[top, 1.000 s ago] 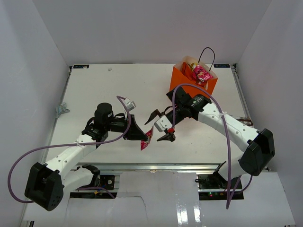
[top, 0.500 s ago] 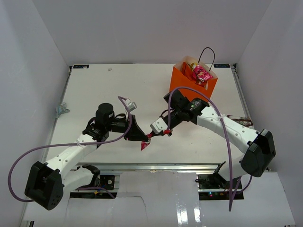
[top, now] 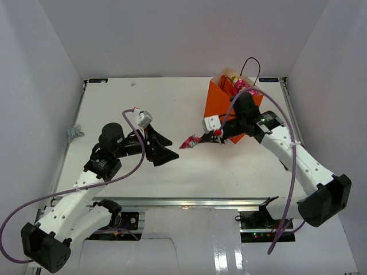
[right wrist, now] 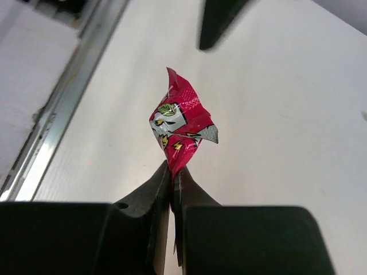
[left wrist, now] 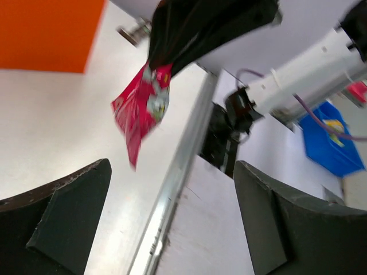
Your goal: Place the snacks into the paper bag
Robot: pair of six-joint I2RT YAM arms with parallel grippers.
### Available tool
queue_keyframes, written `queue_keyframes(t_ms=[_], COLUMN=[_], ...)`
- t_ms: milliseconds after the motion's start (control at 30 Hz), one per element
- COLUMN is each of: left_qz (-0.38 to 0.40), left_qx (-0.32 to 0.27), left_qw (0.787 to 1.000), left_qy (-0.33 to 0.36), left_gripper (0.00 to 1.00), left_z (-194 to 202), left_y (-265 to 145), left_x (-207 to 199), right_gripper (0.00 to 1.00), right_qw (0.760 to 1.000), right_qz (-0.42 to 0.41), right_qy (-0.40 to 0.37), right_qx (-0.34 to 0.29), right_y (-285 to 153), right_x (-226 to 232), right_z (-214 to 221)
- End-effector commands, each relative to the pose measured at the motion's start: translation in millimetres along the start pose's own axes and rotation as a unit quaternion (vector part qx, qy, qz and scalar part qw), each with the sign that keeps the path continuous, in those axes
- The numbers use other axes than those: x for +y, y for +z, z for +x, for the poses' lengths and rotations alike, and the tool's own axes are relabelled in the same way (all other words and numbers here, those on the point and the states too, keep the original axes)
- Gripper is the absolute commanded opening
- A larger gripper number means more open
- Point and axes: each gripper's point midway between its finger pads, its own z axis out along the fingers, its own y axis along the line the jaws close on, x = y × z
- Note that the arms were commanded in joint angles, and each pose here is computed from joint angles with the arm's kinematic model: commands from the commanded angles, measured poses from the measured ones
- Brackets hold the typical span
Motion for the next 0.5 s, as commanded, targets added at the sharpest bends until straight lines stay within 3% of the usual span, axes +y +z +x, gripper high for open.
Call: queue_keyframes(t_ms=[0,67,100,133,233,267,300,433,467], left_qz=[-0.122,-0.161,-0.195,-0.208,-0.238,-0.242,-0.247,-0.283,-0.289], left_qx=[-0.067,-0.086,-0.102,-0.108,-0.122,-0.124,-0.125,-0.131,-0.134], left_qw=[0.990,0.983,0.975,0.972,0.964,0.962,0.961,0.950,0.948], left_qy=[0.037,0.032,0.019,0.015,0.000,-0.002,-0.006,-0.014,-0.015], left_gripper=[0.98,0.98,0.98,0.98,0.98,0.98,0.98,0.98,0.98], left_z=[-37.4,-43.6,-45.7,-46.9,-46.5,-46.4,-46.0,-50.6,-52.7], left_y=[-14.2,-19.8,-24.3,-26.2,-28.9,-29.0,-28.9,-34.2,-35.6], left_x=[24.4,35.0,46.2,50.9,64.2,66.6,69.6,80.9,82.0], right_gripper=[0.08,0.08,0.08,0.08,0.08,0.08,0.08,0.08,0.08], right_qw=[0.991,0.975,0.955,0.933,0.881,0.864,0.829,0.751,0.742], right_qz=[0.122,0.211,0.285,0.331,0.434,0.463,0.521,0.614,0.623], right_qy=[0.039,0.044,0.073,0.124,0.163,0.175,0.185,0.230,0.236], right_qx=[-0.046,-0.056,-0.041,-0.066,-0.091,-0.094,-0.088,-0.079,-0.074], right_y=[-67.6,-102.8,-132.2,-154.7,-213.5,-226.5,-251.8,-296.6,-299.9], right_x=[-51.5,-89.3,-111.3,-125.0,-155.6,-162.2,-174.4,-191.6,-194.3], right_z=[-54.7,-77.7,-75.7,-94.3,-110.0,-108.3,-98.8,-65.3,-56.6])
